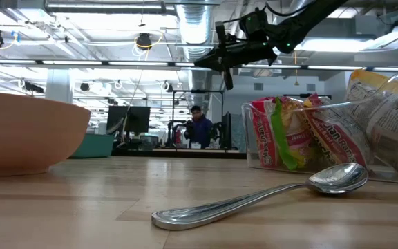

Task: Pick & Place Food Item
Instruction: Put the blue noodle pack into the transparent bin

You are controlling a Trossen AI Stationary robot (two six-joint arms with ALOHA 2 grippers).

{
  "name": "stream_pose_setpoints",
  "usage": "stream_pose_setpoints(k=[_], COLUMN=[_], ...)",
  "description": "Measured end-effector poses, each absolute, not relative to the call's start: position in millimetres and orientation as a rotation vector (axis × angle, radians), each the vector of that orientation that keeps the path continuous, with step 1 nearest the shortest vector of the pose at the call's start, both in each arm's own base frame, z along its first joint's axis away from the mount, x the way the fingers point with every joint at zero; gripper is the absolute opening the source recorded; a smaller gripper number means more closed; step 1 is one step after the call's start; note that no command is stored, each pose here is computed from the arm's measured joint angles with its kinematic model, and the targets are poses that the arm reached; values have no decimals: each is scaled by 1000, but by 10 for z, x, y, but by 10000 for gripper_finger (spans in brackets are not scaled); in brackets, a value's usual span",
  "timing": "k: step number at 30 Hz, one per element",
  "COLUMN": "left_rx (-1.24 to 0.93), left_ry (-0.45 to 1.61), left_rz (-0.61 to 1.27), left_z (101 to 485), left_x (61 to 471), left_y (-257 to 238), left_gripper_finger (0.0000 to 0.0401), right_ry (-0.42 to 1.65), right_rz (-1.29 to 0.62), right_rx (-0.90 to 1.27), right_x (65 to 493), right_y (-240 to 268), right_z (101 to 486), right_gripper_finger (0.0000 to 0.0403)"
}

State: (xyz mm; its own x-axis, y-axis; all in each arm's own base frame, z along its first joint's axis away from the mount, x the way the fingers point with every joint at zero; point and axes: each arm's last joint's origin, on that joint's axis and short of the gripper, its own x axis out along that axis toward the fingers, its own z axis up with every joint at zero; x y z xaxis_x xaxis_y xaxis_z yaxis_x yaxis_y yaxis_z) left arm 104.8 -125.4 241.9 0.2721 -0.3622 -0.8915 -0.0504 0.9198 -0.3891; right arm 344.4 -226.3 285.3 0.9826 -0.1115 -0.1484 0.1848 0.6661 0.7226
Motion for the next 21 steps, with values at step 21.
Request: stream_pose_setpoints(k=[21], left_rx=[-856], left_ry=[1447], left_rz=[229], left_z=[1960], left_x=[1317], left_y=[-1786], left_gripper_finger=[0], right_ry=[103], right_rz=[-148], right_rx=[782], right_x=[3474], right_y=[-2216], right_z=[2854], right_gripper_finger=[0])
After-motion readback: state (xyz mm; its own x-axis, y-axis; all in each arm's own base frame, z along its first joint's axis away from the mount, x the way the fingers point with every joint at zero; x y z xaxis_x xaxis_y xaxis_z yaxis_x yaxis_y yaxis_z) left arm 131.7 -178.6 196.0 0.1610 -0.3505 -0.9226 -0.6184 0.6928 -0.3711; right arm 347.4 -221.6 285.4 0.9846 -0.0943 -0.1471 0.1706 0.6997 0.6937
